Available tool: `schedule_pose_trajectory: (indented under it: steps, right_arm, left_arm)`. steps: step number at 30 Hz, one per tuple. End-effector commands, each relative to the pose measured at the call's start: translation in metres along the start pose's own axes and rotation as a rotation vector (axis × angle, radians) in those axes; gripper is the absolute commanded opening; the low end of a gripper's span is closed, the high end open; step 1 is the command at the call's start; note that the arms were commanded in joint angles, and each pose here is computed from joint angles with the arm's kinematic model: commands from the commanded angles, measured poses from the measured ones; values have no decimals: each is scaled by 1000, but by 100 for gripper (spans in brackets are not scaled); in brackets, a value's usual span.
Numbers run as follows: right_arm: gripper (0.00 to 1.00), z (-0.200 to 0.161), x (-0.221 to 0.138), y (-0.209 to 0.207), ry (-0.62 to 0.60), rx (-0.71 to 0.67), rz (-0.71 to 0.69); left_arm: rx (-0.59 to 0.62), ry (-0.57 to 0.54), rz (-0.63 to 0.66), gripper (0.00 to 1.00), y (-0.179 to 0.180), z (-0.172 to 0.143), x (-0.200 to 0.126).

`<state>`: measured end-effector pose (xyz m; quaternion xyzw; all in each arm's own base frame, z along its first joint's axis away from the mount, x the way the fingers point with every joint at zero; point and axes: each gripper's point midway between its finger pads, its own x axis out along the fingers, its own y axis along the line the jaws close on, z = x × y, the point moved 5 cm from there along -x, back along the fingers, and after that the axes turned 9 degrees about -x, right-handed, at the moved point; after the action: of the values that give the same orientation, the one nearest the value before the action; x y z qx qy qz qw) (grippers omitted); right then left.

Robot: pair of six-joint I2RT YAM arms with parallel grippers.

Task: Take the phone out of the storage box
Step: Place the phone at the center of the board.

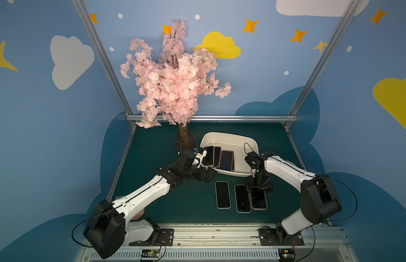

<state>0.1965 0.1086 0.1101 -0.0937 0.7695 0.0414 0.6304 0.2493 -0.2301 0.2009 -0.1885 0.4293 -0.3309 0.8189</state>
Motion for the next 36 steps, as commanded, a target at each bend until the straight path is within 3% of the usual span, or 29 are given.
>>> schedule_pose_trajectory:
  steps: [1, 19, 36]
  right_arm:
    - [68, -23, 17, 3, 126, 15, -36]
    - [70, -50, 21, -11, 120, 126, -111]
    - [71, -22, 45, 14, 140, 64, -51]
  left_arm:
    - [17, -32, -25, 100, -8, 10, -7]
    - [11, -15, -33, 100, -11, 10, 1]
    - [-2, -24, -22, 100, -9, 7, -2]
